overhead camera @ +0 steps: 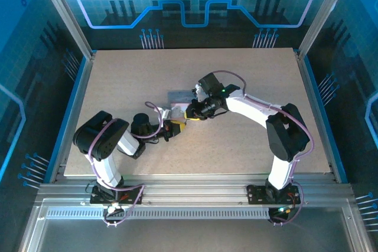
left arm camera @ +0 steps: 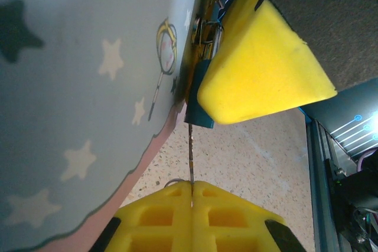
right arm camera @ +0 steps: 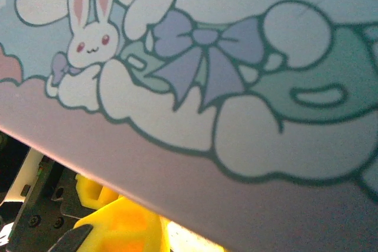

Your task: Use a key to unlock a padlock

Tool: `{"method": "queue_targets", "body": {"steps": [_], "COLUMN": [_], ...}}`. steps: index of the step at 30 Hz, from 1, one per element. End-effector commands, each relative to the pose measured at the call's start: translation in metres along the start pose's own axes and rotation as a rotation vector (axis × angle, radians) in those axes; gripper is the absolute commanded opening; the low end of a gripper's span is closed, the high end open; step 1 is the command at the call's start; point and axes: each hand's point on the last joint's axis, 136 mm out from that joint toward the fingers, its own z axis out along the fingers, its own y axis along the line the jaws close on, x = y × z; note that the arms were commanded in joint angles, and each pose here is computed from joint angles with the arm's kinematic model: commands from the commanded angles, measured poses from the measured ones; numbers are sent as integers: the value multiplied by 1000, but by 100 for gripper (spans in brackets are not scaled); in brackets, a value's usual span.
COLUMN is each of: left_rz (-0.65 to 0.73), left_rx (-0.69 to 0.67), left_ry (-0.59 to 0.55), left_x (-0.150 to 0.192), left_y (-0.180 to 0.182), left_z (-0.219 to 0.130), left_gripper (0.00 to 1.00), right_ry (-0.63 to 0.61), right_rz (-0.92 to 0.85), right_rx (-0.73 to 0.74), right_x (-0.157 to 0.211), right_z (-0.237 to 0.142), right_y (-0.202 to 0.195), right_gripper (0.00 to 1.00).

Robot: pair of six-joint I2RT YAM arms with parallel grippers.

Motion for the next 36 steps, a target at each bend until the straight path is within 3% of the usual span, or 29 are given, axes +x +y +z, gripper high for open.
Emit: {"method": "queue_targets", "body": {"steps": [1,18,36], "left_rz": [39,59,151], "left_rx": [39,41,-27], "left_ry": [-20,-17,-34], "left_x": [-3,-3,-25], "left_y": [-8,-10,-15], "left_z": [-3,1,1], "left_gripper": [0,0,0], "right_ry": [-27,11,63], "right_rz": [-28,-9,-11], "right_rx": [-62,-84,-87], "right_x": [-5,-3,6], "right_z": [-16,-11,-9], "right_y": [17,20,18], "right_gripper": [4,4,4]}}
